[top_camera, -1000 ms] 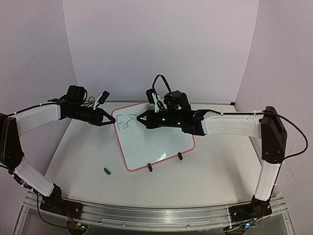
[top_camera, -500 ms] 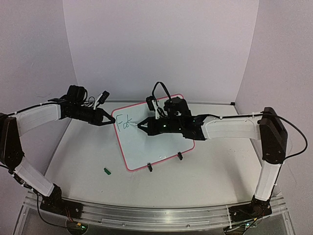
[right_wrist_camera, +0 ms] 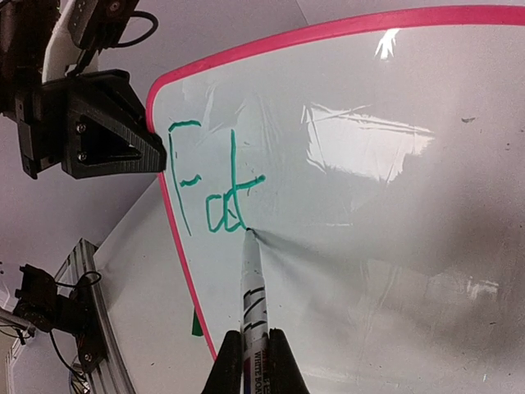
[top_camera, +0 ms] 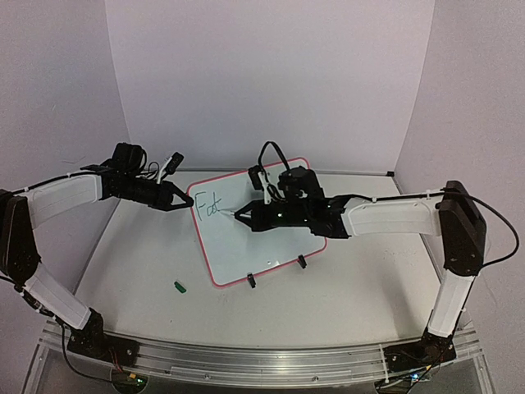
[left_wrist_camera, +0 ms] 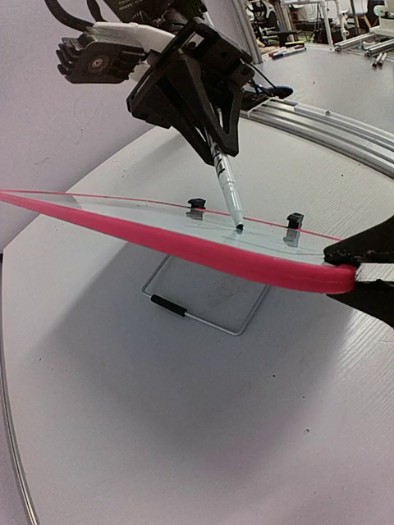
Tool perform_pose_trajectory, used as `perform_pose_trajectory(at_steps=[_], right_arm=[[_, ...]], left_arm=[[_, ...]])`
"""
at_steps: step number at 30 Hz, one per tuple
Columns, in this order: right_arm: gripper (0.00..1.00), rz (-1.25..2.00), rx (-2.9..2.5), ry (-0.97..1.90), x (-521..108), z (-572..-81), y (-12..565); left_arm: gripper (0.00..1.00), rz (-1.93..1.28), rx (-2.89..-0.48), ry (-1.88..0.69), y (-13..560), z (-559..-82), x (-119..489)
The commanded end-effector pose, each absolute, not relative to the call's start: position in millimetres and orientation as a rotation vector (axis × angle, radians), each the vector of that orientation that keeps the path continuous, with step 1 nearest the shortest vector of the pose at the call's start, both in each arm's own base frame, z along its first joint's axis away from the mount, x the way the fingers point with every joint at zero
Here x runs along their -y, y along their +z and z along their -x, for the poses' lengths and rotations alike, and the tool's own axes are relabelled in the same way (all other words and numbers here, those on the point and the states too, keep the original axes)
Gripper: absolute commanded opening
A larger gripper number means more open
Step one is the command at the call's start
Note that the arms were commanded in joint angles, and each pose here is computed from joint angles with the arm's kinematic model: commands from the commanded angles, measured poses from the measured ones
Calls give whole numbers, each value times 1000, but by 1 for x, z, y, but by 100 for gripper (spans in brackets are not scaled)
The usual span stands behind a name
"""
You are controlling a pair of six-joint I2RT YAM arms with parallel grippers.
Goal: Write a sentence on the whiteboard
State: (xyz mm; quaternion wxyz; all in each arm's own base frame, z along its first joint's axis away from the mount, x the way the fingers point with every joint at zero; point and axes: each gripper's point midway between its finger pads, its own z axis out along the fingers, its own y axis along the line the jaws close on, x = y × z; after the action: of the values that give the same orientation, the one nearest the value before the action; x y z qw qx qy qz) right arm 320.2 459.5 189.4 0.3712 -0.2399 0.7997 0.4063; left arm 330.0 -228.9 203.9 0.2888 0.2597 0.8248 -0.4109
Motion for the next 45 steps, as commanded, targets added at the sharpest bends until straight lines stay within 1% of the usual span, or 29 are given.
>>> perform_pose_trajectory(at_steps=[1,10,19,31,45], right_arm=[[0,550,-1988,986,-450,-334,222],[0,555,-1911,992,-449,-334,256],[0,569,-1877,997,-455,-341,267],[0,557,-1917,994,-459,-355,250],[0,556,-1981,989,-453,-351,226]], left_arm=[[0,-775,-2257,-1043,185,-320,236],[0,-777,-2258,-1041,184,-320,236],[0,-778,-2260,-1044,183,-321,236],[0,-782,-2258,-1043,184,-320,237],[0,-785,-2259,-1045,184,-320,238]])
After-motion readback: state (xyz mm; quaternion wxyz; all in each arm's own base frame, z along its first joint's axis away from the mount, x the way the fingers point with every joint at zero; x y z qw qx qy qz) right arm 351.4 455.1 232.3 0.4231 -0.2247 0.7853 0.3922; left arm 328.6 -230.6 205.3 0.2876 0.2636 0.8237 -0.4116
